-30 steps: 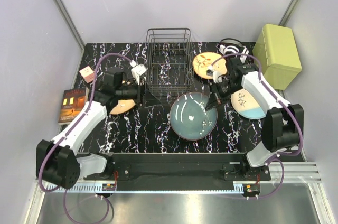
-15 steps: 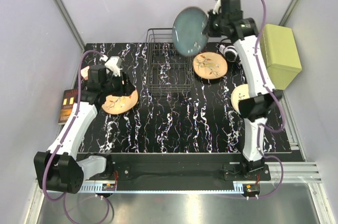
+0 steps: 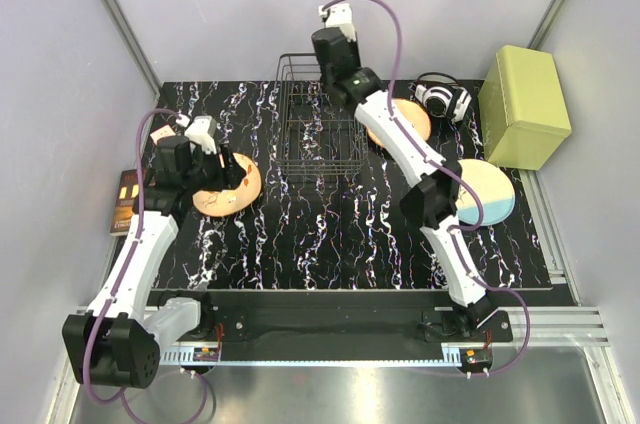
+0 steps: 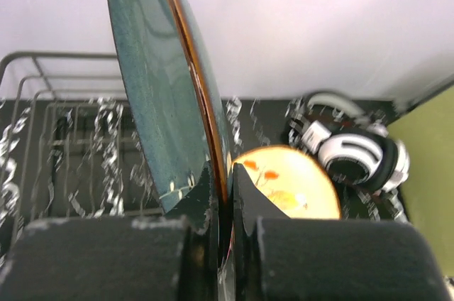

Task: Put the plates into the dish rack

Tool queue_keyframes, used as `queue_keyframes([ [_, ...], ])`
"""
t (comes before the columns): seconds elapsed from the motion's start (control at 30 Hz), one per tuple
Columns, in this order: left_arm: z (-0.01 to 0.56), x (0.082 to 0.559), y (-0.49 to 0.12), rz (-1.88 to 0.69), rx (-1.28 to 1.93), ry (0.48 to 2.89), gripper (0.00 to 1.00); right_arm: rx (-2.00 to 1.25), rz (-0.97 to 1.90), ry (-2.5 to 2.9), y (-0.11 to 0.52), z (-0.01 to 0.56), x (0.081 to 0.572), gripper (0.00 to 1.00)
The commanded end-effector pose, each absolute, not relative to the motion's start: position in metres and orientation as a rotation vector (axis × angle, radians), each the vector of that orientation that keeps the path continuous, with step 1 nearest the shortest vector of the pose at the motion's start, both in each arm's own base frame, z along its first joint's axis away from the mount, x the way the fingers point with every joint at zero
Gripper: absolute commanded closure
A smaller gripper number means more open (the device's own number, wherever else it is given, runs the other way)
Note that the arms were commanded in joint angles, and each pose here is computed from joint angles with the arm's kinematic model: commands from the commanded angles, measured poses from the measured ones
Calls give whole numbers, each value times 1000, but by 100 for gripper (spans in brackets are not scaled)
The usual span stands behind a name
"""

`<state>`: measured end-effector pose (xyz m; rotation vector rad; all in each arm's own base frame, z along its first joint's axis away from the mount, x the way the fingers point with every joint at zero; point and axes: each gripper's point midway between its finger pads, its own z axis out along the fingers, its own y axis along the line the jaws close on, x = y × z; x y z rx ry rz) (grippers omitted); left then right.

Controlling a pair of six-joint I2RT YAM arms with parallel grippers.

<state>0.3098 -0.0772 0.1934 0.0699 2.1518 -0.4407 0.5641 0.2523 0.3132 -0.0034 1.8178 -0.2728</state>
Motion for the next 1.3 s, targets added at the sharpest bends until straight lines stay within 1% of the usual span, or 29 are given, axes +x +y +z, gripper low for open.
queue_keyframes([
  [0.0, 201, 312, -82, -496, 65, 2084, 40, 341, -335, 1434, 218, 429, 558, 100],
  [0.13, 203, 309, -85, -524, 70, 2065, 40, 374, -441, 1394, 217, 425, 555, 100],
  [0.23, 203, 308, -88, -544, 66, 2060, 40, 378, -490, 1422, 218, 409, 556, 100],
  [0.33, 205, 308, -89, -557, 62, 2052, 40, 318, -494, 1500, 226, 385, 558, 100],
  [0.47, 205, 308, -89, -557, 64, 2044, 40, 289, -430, 1540, 236, 373, 561, 100],
  [0.67, 198, 306, -88, -553, 55, 2052, 40, 248, -427, 1577, 241, 360, 562, 100],
  [0.87, 196, 305, -88, -544, 62, 2053, 40, 224, -423, 1643, 247, 330, 564, 100],
  [1.27, 187, 303, -87, -536, 67, 2077, 40, 196, -416, 1675, 262, 295, 578, 100],
])
